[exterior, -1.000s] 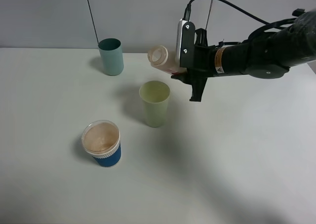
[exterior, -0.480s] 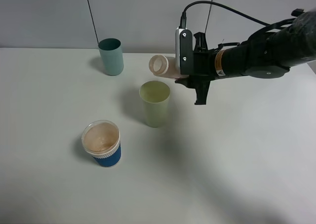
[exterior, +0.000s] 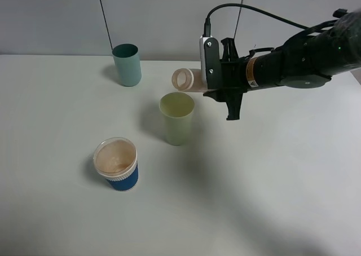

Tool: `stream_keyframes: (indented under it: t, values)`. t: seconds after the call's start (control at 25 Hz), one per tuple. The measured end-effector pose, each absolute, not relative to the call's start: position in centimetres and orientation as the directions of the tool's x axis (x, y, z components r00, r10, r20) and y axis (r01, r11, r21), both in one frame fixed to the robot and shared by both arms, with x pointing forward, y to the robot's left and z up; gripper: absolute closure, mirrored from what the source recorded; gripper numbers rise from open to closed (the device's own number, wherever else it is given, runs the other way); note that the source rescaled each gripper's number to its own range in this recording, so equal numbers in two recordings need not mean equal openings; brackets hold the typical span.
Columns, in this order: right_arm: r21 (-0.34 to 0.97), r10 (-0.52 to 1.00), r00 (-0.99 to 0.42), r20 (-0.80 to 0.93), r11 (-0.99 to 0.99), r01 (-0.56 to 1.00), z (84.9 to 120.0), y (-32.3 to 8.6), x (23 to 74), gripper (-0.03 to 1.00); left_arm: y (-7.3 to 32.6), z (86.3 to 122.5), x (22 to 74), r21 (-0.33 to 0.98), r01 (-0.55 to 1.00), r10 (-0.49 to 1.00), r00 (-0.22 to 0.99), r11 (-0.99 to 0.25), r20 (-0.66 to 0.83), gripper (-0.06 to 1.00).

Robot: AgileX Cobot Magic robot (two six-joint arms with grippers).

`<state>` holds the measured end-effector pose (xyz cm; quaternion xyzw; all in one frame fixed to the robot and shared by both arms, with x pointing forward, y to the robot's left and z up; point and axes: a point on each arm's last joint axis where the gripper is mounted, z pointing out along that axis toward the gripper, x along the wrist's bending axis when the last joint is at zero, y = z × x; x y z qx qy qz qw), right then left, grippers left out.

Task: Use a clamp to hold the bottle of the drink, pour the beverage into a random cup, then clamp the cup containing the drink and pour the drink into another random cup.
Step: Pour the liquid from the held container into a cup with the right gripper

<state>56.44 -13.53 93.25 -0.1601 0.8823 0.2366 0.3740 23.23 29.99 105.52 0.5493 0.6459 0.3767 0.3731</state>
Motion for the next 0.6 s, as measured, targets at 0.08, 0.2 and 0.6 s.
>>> stream_keyframes:
  t: [0.08, 0.2, 0.6]
  values:
    - [0.271, -0.123, -0.662, -0.739, 0.846, -0.460, 93.36, -13.54, 56.63, 0.95, 29.99, 105.52, 23.23, 0.896, 0.428, 0.991, -0.118, 0.113, -0.068, -0.01]
    - [0.250, -0.137, -0.653, -0.745, 0.850, -0.464, 93.57, -13.45, 56.84, 0.95, 29.99, 105.52, 23.23, 0.896, 0.428, 0.991, -0.118, 0.113, -0.068, -0.01]
    - [0.230, -0.163, -0.635, -0.755, 0.842, -0.489, 93.88, -13.03, 56.93, 0.95, 29.99, 105.52, 23.23, 0.896, 0.428, 0.991, -0.118, 0.113, -0.068, -0.01]
